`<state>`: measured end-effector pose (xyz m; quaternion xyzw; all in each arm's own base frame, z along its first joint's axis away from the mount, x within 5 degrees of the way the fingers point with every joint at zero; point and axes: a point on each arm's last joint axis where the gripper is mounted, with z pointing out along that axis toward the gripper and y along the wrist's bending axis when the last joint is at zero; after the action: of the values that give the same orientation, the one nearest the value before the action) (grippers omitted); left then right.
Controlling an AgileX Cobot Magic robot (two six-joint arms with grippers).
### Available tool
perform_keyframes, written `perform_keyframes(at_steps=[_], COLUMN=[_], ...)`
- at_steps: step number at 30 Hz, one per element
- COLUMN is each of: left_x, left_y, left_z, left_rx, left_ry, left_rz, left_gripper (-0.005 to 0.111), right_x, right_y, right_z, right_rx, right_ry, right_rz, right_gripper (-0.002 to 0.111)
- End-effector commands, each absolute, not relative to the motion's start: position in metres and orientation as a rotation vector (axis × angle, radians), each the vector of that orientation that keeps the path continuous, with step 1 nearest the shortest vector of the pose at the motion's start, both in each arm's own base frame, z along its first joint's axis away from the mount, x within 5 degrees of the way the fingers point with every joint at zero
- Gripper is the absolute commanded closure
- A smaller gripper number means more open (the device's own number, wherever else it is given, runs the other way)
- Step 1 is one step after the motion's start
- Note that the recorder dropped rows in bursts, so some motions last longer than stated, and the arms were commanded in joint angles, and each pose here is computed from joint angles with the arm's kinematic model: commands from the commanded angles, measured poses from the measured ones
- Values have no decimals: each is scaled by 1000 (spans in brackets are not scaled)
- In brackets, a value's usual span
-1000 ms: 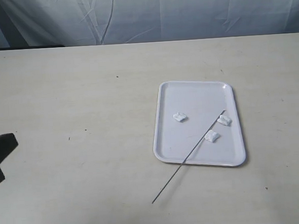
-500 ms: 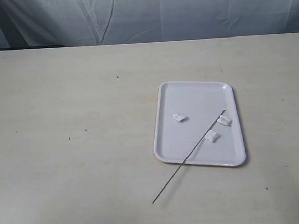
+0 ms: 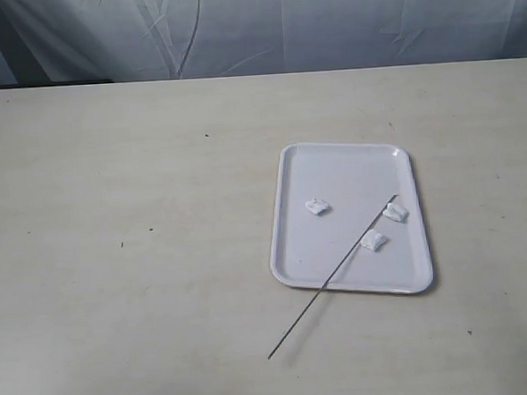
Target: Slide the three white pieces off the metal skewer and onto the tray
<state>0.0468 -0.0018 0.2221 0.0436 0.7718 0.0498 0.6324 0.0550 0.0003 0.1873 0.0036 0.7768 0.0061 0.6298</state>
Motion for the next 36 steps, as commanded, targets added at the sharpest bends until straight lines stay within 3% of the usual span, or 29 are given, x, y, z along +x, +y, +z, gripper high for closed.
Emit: perform_keyframes(at_steps=[1, 7, 11, 22, 36], left_x=[50, 55, 56, 56, 55], left_y=[0, 5, 5, 5, 6], left_z=[224, 217, 212, 194, 194], left_rx=[70, 51, -43, -10, -44], left_ry=[1665, 1492, 1498, 1697, 1696], left_rz=[123, 197, 100, 127, 104], left_gripper=[107, 107, 107, 107, 107], right_x=[54, 54, 54, 53, 53], right_y=[0, 0, 0, -1, -1], right_z=[186, 186, 184, 180, 181], right_rx=[13, 28, 46, 33, 25], right_ry=[1790, 1789, 1806, 1847, 1845], right_rz=[7, 19, 32, 8, -5], right_gripper=[109, 109, 109, 109, 109])
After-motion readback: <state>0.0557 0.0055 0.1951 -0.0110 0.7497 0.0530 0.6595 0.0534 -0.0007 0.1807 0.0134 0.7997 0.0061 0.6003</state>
